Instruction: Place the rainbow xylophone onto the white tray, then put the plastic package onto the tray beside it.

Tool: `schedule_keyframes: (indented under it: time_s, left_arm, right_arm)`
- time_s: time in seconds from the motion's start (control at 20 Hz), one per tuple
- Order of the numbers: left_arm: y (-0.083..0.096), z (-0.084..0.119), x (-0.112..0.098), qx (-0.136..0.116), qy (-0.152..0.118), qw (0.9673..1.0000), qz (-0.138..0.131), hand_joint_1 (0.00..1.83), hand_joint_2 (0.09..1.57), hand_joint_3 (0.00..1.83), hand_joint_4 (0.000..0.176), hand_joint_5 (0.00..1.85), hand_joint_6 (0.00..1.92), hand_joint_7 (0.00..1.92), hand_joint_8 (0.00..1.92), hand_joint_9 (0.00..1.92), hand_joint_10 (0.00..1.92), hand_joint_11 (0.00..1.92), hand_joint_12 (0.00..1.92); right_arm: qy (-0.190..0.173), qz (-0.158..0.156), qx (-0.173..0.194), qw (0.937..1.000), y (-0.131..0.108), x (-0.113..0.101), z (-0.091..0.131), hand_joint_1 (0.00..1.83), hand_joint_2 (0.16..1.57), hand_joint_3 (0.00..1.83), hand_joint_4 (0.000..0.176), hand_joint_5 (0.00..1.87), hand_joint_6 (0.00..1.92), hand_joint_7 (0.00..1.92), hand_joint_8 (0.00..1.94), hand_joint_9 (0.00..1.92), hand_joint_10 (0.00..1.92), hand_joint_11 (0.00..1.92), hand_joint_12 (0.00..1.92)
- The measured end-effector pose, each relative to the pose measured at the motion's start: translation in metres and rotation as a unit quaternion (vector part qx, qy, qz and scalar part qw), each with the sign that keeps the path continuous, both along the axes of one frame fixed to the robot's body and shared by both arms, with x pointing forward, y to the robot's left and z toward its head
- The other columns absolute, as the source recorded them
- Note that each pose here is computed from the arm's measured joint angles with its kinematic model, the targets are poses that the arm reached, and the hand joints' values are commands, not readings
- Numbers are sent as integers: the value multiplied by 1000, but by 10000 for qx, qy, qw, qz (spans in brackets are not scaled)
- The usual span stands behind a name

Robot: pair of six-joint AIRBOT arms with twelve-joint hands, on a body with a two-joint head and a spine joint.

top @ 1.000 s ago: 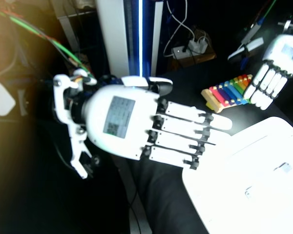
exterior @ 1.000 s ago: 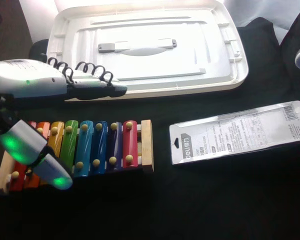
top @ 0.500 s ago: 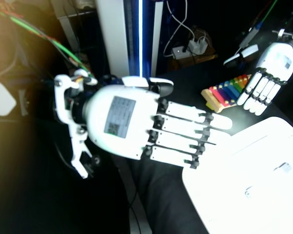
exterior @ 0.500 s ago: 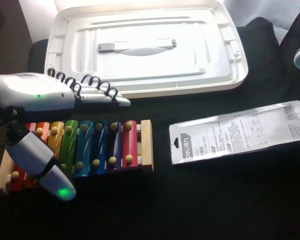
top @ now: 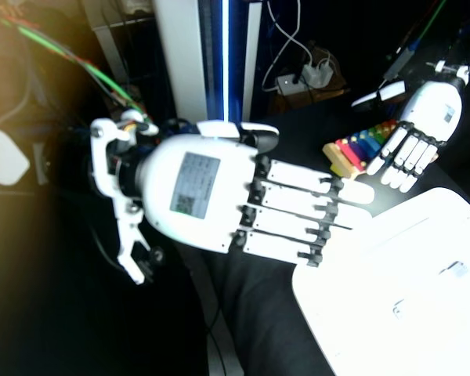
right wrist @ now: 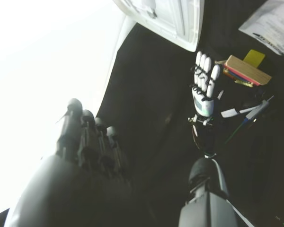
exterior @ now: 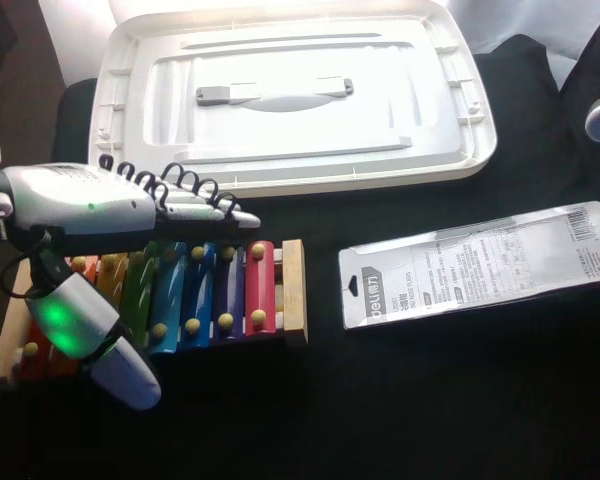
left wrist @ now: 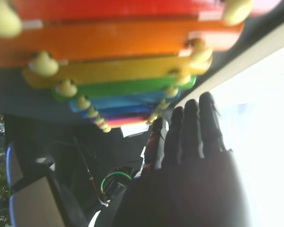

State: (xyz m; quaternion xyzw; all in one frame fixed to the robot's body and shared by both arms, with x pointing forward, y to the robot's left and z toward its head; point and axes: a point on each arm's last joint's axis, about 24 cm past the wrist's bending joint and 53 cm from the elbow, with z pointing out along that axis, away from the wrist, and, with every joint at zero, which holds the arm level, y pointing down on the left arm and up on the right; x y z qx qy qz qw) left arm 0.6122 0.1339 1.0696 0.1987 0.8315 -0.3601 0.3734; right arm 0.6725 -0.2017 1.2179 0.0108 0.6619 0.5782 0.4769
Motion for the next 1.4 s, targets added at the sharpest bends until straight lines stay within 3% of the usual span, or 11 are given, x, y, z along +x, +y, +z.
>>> schedule_keyframes:
  time_s: [0.1,0.15,0.25,0.4,0.5,0.75,0.9,1.0,1.2,1.35,1.4]
  left_arm:
    - [0,-5,0,32,38,10000,14,703,563,0,63,0,0,0,0,28,5,63,30]
    - [0,-7,2,50,44,10000,43,697,569,0,45,0,0,0,0,32,6,67,32]
    - [0,-13,2,83,80,9999,60,730,555,0,54,0,0,0,0,22,2,49,24]
    - [-1,-17,3,96,116,9999,82,785,554,0,85,0,0,0,0,5,2,69,34]
    - [0,-21,3,137,134,9998,95,803,564,0,58,0,0,0,0,13,4,64,32]
    - [-2,-25,3,64,228,9996,124,563,627,22,36,0,0,7,3,32,11,62,33]
    - [-3,-27,2,-35,319,9994,159,639,674,8,6,4,2,52,6,84,11,103,52]
    - [-4,-28,2,-76,363,9992,170,832,732,8,41,48,6,103,7,124,9,109,55]
    - [-4,-29,2,-139,418,9988,202,900,770,3,62,140,7,224,7,252,12,209,99]
    - [-6,-32,3,-260,513,9980,252,945,840,2,56,290,7,362,7,363,10,287,154]
    - [-6,-32,4,-308,545,9977,278,969,873,1,37,365,4,463,5,465,12,355,227]
  right_arm:
    - [4,7,-14,10000,0,0,-1,504,938,0,0,31,0,41,1,22,1,0,327]
    - [1,11,-19,10000,0,0,-1,507,922,0,0,35,1,44,1,28,2,0,366]
    - [0,16,-20,10000,1,-1,-1,498,914,0,0,36,0,55,3,37,4,0,404]
    - [4,20,-20,10000,1,-1,-1,492,902,0,0,44,2,70,3,56,6,0,489]
    - [4,27,-23,10000,1,-1,-1,500,891,0,0,49,1,77,2,67,6,0,510]
    - [7,35,-27,10000,2,-1,-2,487,884,0,0,51,0,72,1,65,2,0,521]
    - [6,47,-37,10000,3,-2,-2,509,887,0,0,47,0,65,0,67,1,0,527]
    - [5,52,-44,10000,3,-2,-2,524,897,5,0,50,1,67,1,70,2,0,523]
    - [5,53,-46,10000,3,-2,-2,539,887,0,0,75,4,85,3,91,5,0,598]
    - [6,52,-47,10000,3,-2,-2,537,891,0,0,85,0,94,1,111,6,0,668]
    - [4,56,-49,10000,3,-2,-2,542,892,0,0,89,2,101,3,120,9,0,668]
